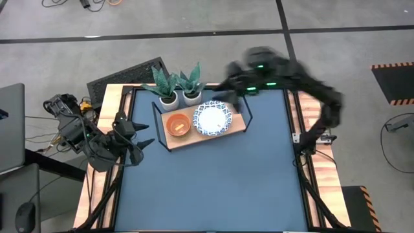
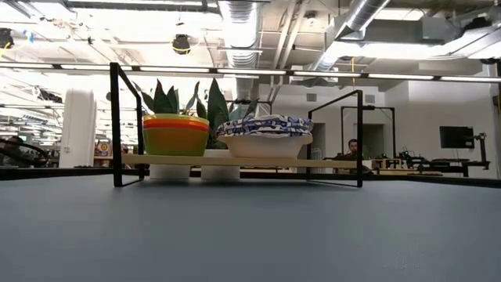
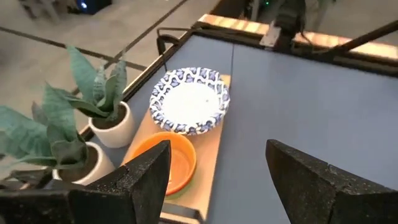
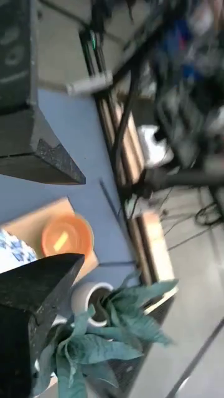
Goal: Place and stack bowls onto a shelf
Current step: Return to Home Position
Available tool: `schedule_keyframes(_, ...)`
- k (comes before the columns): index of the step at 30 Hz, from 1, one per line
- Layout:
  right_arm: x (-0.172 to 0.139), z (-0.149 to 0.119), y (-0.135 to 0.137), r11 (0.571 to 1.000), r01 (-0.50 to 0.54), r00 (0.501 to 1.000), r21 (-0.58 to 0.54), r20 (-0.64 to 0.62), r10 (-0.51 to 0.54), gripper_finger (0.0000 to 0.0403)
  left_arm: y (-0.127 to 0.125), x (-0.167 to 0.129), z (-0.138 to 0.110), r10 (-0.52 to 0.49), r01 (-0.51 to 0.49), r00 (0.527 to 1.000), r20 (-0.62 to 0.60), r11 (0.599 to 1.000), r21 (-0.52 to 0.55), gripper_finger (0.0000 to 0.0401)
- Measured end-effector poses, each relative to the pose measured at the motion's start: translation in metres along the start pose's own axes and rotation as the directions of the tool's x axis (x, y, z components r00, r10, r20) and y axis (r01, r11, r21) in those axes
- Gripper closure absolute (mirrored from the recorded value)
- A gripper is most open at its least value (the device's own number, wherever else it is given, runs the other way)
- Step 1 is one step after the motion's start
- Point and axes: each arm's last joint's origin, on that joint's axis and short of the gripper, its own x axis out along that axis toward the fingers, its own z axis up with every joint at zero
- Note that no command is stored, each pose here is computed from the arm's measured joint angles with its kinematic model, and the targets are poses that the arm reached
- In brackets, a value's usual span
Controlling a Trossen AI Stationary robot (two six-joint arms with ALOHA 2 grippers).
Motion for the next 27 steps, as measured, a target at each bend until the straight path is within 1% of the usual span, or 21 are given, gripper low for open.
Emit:
schedule_keyframes(2,-0.041,0.002,0.013,1.0,0.003,0.998,-0.004,0.056,-0.003,0.0188,-0.001,0.0,0.002,-0.003,0.003,1.0,0.022,1.0,-0.026,0.0154)
schedule_keyframes(4,-0.076,0.002,0.027,0.999,0.002,0.993,-0.052,0.121,0.004,0.0187,-0.002,0.0,0.006,0.034,-0.03,0.996,0.086,0.999,-0.042,0.0154)
schedule_keyframes(7,-0.119,0.0,0.052,0.984,-0.065,0.973,-0.164,0.21,0.099,0.0188,-0.001,-0.002,0.011,0.088,-0.089,0.981,0.172,0.996,-0.003,0.0154)
schedule_keyframes(9,-0.144,-0.008,0.064,0.973,-0.105,0.963,-0.207,0.222,0.152,0.0188,0.007,-0.008,0.016,0.092,-0.086,0.975,0.205,0.996,-0.034,0.0154)
schedule_keyframes(10,-0.155,-0.014,0.067,0.971,-0.099,0.963,-0.218,0.226,0.149,0.0188,0.014,-0.012,0.018,0.085,-0.075,0.973,0.214,0.996,-0.057,0.0154)
schedule_keyframes(12,-0.174,-0.029,0.07,0.975,-0.046,0.965,-0.219,0.242,0.1,0.0188,0.031,-0.022,0.022,0.06,-0.034,0.971,0.233,0.993,-0.113,0.0154)
schedule_keyframes(14,-0.183,-0.047,0.068,0.98,0.019,0.968,-0.196,0.25,0.031,0.0188,0.05,-0.033,0.025,-0.001,0.037,0.97,0.242,0.989,-0.143,0.0154)
schedule_keyframes(16,-0.188,-0.068,0.065,0.984,0.047,0.965,-0.171,0.262,-0.001,0.0188,0.067,-0.044,0.029,-0.099,0.144,0.96,0.261,0.977,-0.157,0.0154)
schedule_keyframes(18,-0.186,-0.09,0.061,0.985,0.043,0.963,-0.168,0.269,0.004,0.0188,0.086,-0.058,0.035,-0.223,0.278,0.925,0.309,0.949,-0.147,0.0154)
schedule_keyframes(20,-0.18,-0.113,0.056,0.985,0.024,0.957,-0.169,0.288,0.026,0.0188,0.104,-0.07,0.039,-0.304,0.376,0.876,0.375,0.917,-0.133,0.0154)
schedule_keyframes(22,-0.174,-0.138,0.05,0.988,0.007,0.942,-0.154,0.332,0.046,0.0188,0.122,-0.08,0.041,-0.322,0.415,0.841,0.436,0.9,-0.136,0.0154)
schedule_keyframes(23,-0.171,-0.15,0.047,0.99,0.001,0.929,-0.143,0.366,0.052,0.0188,0.128,-0.082,0.04,-0.321,0.42,0.832,0.453,0.898,-0.134,0.0154)
schedule_keyframes(27,-0.163,-0.201,0.029,0.998,-0.034,0.878,-0.062,0.475,0.059,0.0188,0.138,-0.079,0.024,-0.328,0.415,0.822,0.466,0.905,-0.094,0.0154)
